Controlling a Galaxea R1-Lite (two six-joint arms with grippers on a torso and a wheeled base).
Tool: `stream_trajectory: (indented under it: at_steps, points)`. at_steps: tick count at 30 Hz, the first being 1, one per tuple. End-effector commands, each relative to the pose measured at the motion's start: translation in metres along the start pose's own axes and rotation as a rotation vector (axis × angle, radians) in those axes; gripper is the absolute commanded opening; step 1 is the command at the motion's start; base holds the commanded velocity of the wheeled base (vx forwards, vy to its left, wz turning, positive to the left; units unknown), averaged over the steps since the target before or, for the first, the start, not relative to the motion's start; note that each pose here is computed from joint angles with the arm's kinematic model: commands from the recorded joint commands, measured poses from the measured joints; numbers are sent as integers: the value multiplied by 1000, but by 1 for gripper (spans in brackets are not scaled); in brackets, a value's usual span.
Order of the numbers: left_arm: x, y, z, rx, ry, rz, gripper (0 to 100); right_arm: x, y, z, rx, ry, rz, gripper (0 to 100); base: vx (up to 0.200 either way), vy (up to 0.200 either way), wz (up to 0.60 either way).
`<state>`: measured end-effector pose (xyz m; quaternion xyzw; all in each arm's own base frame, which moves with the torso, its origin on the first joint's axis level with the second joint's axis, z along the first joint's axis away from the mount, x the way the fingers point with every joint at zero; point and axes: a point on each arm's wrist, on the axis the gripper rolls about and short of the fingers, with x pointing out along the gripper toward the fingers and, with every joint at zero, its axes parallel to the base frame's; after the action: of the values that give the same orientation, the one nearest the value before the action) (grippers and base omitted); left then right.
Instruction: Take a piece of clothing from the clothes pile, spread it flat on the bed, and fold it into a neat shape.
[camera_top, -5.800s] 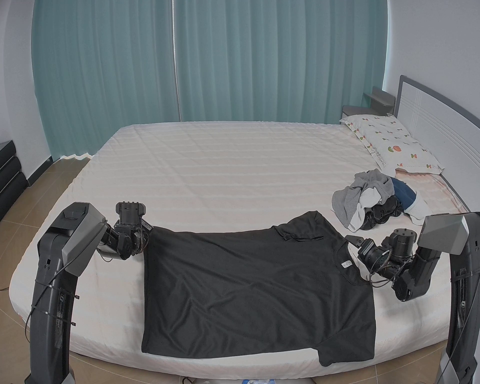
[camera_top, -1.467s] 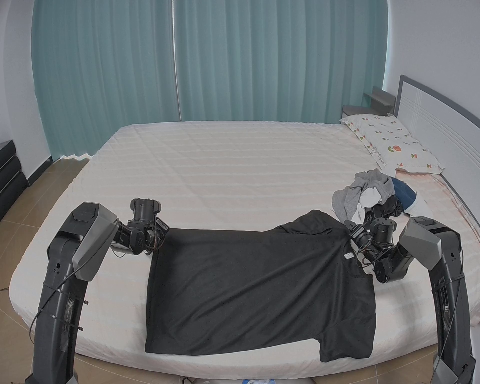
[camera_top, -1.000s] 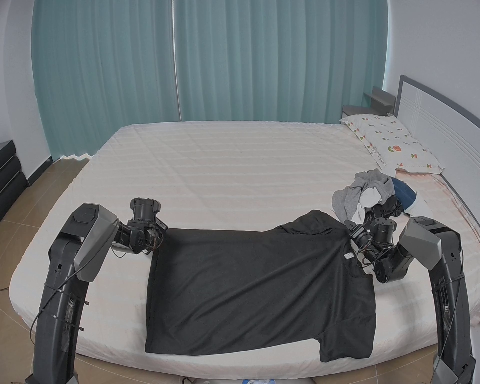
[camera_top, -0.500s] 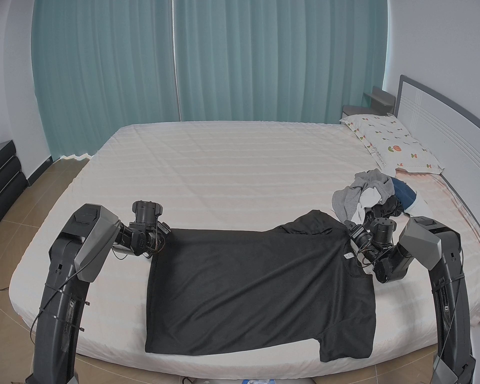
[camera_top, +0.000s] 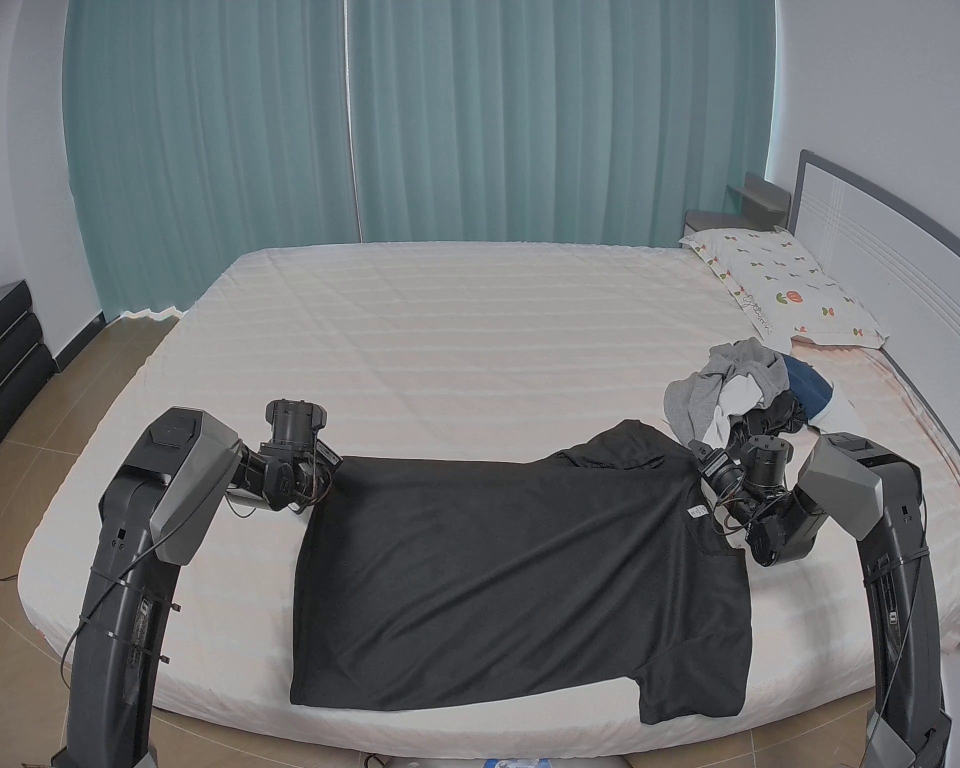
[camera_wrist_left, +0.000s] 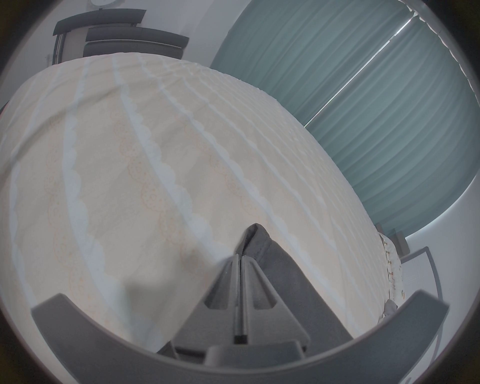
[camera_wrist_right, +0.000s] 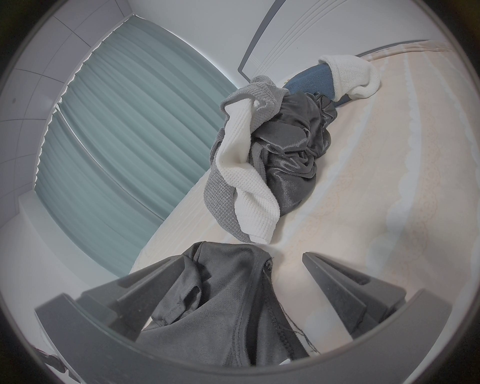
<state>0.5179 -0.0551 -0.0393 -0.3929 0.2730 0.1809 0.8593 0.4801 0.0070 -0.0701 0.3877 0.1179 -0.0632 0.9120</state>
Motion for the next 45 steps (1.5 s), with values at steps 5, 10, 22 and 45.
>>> stream_trajectory:
  at_steps: [5, 10, 22, 45]
  points:
    - [0, -4, 9, -61, -31, -26, 0, 0, 0, 0, 0, 0, 1, 100, 0, 0, 0]
    - [0, -4, 11, -65, -37, -27, 0, 0, 0, 0, 0, -1, 2, 100, 0, 0, 0]
    - [-1, -3, 14, -71, -36, -20, 0, -1, 1, 3, 6, -8, 2, 100, 0, 0, 0]
    - [-83, 0, 23, -139, 29, -53, 100, -62, 22, 43, -10, 20, -3, 100, 0, 0, 0]
